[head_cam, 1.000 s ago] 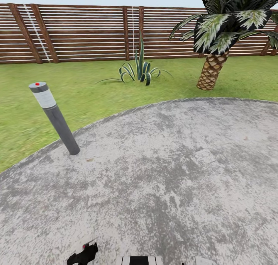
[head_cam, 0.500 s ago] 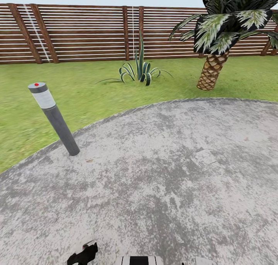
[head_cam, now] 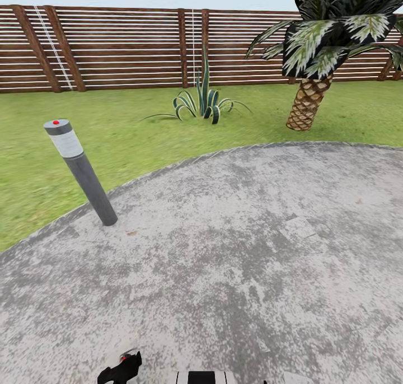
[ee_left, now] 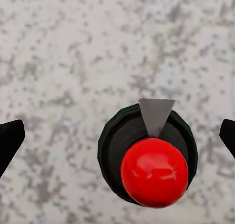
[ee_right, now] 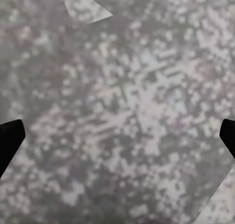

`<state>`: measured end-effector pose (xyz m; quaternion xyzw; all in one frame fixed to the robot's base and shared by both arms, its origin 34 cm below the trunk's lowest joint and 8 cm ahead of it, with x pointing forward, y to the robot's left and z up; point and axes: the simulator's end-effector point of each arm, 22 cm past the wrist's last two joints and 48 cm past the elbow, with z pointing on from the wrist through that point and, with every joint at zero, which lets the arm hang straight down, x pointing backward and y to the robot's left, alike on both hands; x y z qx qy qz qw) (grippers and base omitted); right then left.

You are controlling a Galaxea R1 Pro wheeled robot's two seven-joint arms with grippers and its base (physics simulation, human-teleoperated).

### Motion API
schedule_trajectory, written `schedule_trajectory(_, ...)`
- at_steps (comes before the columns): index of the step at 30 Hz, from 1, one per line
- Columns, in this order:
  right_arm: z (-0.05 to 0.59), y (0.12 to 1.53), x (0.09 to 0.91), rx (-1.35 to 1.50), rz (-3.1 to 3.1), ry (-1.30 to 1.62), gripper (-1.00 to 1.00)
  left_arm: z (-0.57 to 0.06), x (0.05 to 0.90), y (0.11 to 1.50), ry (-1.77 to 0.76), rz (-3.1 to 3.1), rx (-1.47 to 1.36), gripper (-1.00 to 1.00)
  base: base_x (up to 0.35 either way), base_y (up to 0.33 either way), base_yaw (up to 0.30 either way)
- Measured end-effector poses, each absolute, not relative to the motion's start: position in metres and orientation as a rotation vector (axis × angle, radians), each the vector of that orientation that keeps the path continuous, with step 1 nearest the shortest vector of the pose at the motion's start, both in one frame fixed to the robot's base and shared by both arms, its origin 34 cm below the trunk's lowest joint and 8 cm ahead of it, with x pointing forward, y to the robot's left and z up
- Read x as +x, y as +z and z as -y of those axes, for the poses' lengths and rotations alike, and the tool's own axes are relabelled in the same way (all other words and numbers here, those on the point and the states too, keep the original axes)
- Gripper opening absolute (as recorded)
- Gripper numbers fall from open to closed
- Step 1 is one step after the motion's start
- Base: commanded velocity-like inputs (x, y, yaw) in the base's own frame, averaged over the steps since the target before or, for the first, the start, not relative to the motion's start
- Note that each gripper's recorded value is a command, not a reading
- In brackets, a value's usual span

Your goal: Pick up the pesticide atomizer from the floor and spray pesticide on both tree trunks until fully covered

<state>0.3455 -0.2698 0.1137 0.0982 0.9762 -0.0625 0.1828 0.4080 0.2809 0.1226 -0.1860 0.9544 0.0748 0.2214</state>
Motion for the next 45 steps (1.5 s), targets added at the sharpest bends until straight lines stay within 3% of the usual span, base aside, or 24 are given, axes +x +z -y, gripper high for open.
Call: schedule_trajectory(45,0.2698,0.1137,0.3455,0.275,-2.755,-0.177,1.00,-0.2808,0.4086,0.1228,0.206,-2.636,-0.515,1.00,-0.007,-0.004,0.000)
